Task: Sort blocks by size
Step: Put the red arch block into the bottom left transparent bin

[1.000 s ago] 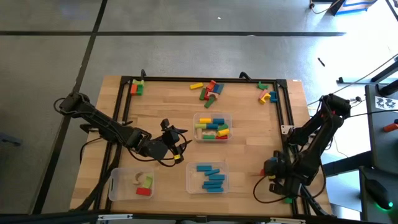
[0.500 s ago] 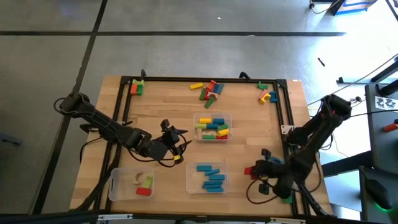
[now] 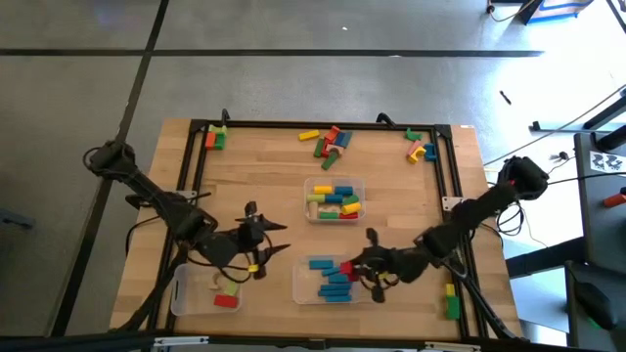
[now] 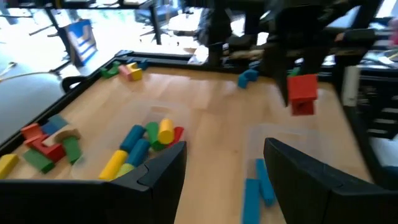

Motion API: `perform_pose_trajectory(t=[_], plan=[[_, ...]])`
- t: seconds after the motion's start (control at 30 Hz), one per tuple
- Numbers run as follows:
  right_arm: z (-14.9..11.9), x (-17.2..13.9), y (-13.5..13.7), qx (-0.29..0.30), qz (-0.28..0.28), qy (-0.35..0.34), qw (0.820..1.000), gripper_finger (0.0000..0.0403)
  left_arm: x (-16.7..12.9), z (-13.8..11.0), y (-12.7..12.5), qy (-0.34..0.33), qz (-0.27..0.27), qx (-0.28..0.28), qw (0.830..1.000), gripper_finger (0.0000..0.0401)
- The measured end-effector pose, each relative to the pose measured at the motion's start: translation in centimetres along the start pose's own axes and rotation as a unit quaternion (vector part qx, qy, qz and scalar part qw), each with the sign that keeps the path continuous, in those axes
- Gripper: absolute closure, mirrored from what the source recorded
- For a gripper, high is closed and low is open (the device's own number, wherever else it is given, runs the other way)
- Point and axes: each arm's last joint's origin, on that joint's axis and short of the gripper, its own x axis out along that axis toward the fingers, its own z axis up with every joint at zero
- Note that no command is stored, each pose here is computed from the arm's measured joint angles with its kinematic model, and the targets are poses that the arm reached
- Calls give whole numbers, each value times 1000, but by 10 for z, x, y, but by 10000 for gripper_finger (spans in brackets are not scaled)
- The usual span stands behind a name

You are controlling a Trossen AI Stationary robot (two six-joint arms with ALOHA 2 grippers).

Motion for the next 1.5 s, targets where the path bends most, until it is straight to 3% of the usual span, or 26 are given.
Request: perform_pose_trajectory(t=[0.2, 0.77, 1.2, 1.5], plan=[[10, 32, -7, -4, 30, -71, 997, 353, -20, 9, 0, -25, -13, -15, 999, 191], [54, 169, 10, -59, 21, -102, 993, 352, -33, 20, 7, -53, -7, -40, 998, 191], [61, 255, 12, -52, 6, -146, 988, 352, -34, 32, 10, -93, 3, -44, 995, 191], [62, 292, 5, -39, 9, -183, 982, 352, -32, 40, 18, -112, 17, -40, 993, 191]])
